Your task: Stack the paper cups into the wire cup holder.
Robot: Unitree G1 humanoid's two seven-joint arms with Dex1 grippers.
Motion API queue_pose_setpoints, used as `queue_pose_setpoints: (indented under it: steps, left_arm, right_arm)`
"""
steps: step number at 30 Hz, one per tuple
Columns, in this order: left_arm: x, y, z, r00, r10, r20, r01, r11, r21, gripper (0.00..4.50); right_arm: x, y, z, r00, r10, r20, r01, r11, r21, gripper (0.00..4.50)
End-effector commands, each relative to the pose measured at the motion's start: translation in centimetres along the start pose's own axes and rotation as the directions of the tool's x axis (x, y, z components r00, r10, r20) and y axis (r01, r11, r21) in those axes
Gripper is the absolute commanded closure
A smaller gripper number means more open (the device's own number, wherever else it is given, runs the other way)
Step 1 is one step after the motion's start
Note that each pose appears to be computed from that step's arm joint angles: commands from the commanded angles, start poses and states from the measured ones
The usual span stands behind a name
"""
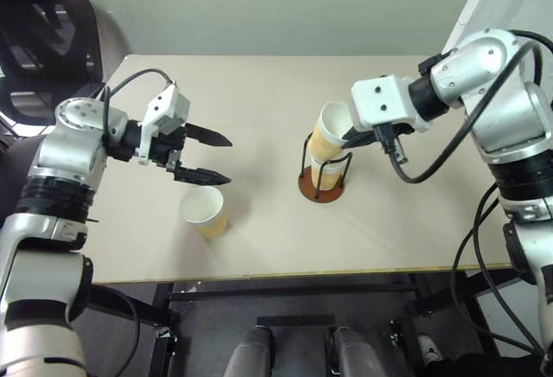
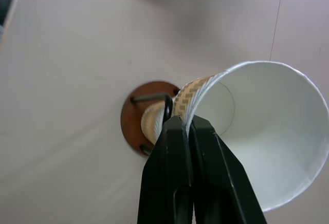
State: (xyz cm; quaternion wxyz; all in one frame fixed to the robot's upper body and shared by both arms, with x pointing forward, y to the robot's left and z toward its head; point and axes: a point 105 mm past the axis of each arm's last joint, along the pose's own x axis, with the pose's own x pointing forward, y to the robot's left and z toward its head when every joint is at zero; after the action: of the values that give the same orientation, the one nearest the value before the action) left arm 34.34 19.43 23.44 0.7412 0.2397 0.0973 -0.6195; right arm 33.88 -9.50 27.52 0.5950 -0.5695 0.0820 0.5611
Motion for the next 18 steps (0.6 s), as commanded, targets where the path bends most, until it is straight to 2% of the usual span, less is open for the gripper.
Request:
queue_pose_setpoints:
  steps: [1, 6, 14, 17, 18]
  left_arm:
    - [-0.9, -0.3, 1.1, 1.000, -0.013, 0.010, 0.013, 0.999, 0.046, 0.00]
    - [-0.9, -0.3, 1.2, 1.000, -0.014, 0.010, 0.014, 0.999, 0.050, 0.00]
    - [-0.7, -0.4, 1.6, 1.000, -0.021, 0.013, 0.020, 0.998, 0.055, 0.00]
    - [-0.7, -0.4, 1.8, 1.000, -0.022, 0.013, 0.022, 0.998, 0.056, 0.00]
    - [-0.7, -0.4, 1.8, 1.000, -0.022, 0.013, 0.022, 0.998, 0.056, 0.00]
  right_arm:
    - [-0.6, -0.6, 0.0, 0.999, -0.032, -0.026, 0.031, 0.998, -0.052, 4.49]
    - [-0.4, -0.3, -0.9, 0.998, -0.011, -0.067, 0.005, 0.996, -0.084, 4.49]
    - [0.2, -0.2, -0.9, 0.997, 0.012, -0.075, -0.020, 0.994, -0.105, 4.49]
    - [0.5, -0.2, -0.5, 0.998, 0.016, -0.058, -0.022, 0.994, -0.106, 3.93]
    - [0.5, -0.2, -0.4, 0.998, 0.017, -0.055, -0.023, 0.994, -0.105, 3.62]
